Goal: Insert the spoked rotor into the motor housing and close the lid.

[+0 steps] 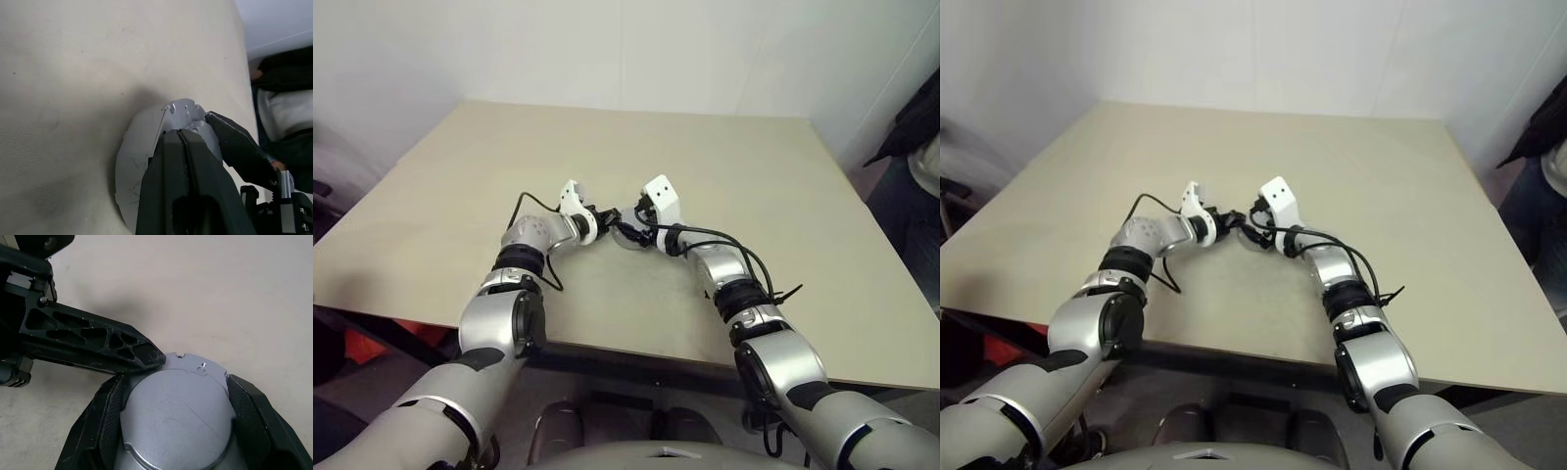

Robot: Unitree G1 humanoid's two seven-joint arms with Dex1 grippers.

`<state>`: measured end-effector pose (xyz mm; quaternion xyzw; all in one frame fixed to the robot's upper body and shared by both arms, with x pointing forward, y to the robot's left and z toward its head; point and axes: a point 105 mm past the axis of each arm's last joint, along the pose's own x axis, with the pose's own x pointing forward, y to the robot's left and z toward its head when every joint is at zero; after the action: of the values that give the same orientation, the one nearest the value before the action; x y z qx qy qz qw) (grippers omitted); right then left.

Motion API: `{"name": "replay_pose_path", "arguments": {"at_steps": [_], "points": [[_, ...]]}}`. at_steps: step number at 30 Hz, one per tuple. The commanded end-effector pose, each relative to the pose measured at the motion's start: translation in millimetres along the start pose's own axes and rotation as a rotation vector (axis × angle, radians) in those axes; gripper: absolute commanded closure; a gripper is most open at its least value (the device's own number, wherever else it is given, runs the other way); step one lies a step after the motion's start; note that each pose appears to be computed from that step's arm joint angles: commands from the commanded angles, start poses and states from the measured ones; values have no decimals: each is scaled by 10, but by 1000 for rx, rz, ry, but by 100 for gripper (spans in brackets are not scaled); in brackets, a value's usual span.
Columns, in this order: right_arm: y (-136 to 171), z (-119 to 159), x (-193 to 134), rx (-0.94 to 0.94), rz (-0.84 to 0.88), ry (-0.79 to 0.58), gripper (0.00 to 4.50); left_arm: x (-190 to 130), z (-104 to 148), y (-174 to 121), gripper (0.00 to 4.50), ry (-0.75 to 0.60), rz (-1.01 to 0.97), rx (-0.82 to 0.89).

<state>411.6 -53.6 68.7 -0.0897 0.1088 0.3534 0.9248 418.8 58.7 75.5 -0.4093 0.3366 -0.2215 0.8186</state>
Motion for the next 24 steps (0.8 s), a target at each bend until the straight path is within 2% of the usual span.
{"name": "replay_pose_path", "arguments": {"at_steps": [1,6,8,10,16,24], "points": [[-54,-248,-42,81,-50,94,127,-18,-77,-24,446,63,-23,-32],[31,-144,-52,91,23,47,127,-43,-91,-63,446,87,-51,-41],[53,-80,-59,86,43,25,52,-47,-99,-67,450,93,-53,-40],[66,0,-64,60,47,4,1,-48,-106,-75,450,98,-57,-39],[140,295,-103,58,97,-125,1,-42,-140,-111,450,117,-72,-42],[42,649,-258,201,134,-261,1,-33,-184,-138,450,136,-85,-38]]}}
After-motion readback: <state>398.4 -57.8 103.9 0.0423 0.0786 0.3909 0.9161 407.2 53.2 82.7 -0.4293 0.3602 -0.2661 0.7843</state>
